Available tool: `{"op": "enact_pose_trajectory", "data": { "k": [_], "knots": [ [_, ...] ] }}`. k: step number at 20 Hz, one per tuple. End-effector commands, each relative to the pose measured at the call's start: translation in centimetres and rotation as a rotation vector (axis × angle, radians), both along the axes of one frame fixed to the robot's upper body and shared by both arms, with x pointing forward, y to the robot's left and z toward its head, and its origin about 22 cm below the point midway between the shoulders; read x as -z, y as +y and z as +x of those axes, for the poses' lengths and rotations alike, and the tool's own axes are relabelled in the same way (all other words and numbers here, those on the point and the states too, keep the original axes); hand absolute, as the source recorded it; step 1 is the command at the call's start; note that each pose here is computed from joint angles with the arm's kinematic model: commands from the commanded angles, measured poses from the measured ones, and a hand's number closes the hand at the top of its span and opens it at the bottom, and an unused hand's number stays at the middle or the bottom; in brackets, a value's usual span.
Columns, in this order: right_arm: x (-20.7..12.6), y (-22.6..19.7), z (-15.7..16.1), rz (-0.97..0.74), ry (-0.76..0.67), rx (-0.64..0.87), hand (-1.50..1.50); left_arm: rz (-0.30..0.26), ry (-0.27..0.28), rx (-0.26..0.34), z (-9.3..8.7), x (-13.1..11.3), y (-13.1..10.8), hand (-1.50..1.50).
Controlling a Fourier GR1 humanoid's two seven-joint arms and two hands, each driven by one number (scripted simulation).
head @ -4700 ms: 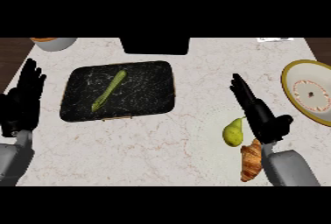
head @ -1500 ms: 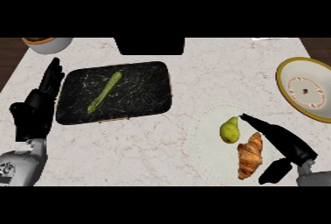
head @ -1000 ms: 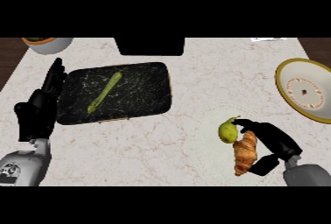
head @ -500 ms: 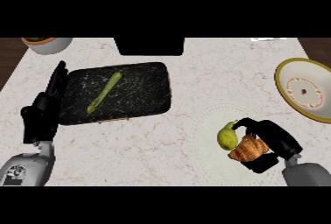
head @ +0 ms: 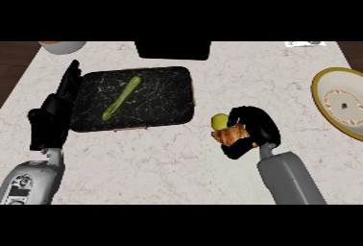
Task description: Pick the croissant from the placemat and place it in the bowl
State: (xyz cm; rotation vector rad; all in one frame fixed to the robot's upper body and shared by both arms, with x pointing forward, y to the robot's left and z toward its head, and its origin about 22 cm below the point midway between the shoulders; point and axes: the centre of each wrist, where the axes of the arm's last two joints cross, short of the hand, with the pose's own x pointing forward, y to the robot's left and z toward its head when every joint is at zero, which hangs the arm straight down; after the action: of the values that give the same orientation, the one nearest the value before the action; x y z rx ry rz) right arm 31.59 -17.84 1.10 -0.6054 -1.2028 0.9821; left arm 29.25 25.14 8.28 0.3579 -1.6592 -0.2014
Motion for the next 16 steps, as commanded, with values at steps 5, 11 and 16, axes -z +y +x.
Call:
{"op": "enact_pose_trajectory", "data": {
  "k": [5, 11, 16],
  "knots": [
    [-6.9, 7.6, 3.8, 0.182, -0.258, 0.340, 1.50, -0.006, 0.004, 0.001, 0.6, 0.0, -0.6, 0.00],
    [-9.4, 10.2, 3.7, 0.202, -0.434, 0.531, 1.50, 0.006, -0.012, -0.030, 0.6, -0.9, 1.3, 0.00],
    [-10.3, 8.4, 4.3, 0.102, -0.480, 0.679, 1.50, 0.007, 0.004, -0.057, -1.2, 2.3, 2.4, 0.00]
  ]
}}
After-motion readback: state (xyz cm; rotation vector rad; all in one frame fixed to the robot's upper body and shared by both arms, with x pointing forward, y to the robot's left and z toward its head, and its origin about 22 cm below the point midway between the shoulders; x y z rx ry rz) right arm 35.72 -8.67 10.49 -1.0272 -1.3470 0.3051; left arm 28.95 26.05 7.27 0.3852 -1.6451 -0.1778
